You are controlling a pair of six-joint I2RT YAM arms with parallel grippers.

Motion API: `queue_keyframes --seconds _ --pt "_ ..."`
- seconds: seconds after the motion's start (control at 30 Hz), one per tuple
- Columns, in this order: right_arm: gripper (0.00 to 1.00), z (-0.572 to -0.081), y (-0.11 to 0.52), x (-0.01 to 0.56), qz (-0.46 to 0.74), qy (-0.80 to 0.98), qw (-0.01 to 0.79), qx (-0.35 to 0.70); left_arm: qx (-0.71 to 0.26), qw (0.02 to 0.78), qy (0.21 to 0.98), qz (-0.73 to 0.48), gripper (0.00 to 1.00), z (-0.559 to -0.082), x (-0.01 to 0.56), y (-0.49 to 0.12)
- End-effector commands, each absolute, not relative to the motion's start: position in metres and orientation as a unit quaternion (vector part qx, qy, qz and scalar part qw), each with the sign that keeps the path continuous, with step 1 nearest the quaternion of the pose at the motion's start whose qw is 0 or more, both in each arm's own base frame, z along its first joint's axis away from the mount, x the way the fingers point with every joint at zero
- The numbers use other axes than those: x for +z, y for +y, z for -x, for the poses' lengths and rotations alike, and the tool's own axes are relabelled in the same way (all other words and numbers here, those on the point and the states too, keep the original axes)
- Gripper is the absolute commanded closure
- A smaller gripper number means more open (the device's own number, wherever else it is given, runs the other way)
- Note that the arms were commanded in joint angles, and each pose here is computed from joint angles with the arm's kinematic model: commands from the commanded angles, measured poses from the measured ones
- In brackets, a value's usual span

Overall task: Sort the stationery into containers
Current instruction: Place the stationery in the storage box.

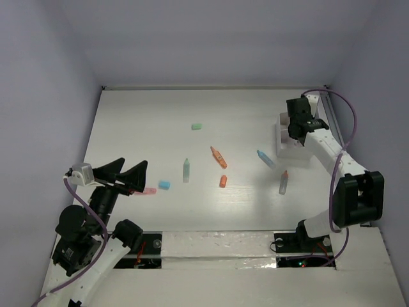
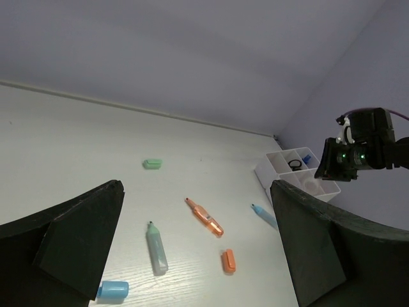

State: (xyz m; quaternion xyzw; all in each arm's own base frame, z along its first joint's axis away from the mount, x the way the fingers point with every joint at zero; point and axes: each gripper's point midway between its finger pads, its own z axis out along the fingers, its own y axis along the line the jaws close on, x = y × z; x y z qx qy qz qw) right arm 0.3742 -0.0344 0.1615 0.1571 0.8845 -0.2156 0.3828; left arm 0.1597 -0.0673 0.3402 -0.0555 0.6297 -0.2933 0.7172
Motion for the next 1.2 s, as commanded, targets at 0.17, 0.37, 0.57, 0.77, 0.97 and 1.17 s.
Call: queue_keyframes --seconds 0.17,0.37,0.57,0.77,0.97,1.17 --pt "0.72 -0.383 -0.025 0.18 -0.154 0.885 0.399 -0.185 -0.298 0.721 0.623 0.054 0.01 -0.162 0.35 -0.07" --pt "0.82 -0.391 -0.019 0.154 -0.146 0.896 0.38 -0.177 -0.294 0.72 0.626 0.054 0.01 -0.165 0.348 -0.071" --pt "0.83 -0.403 -0.018 0.139 -0.149 0.894 0.382 -0.181 -0.293 0.719 0.627 0.054 0.01 -0.165 0.348 -0.071" --pt "0.85 -0.413 -0.026 0.14 -0.162 0.882 0.393 -0.204 -0.294 0.72 0.627 0.054 0.01 -0.165 0.348 -0.071" --pt "0.86 -0.42 -0.029 0.151 -0.167 0.875 0.401 -0.214 -0.293 0.72 0.626 0.054 0.01 -0.164 0.348 -0.07" --pt "0.85 -0.422 0.011 0.171 -0.133 0.884 0.436 -0.1 -0.294 0.72 0.626 0.054 0.01 -0.165 0.348 -0.071"
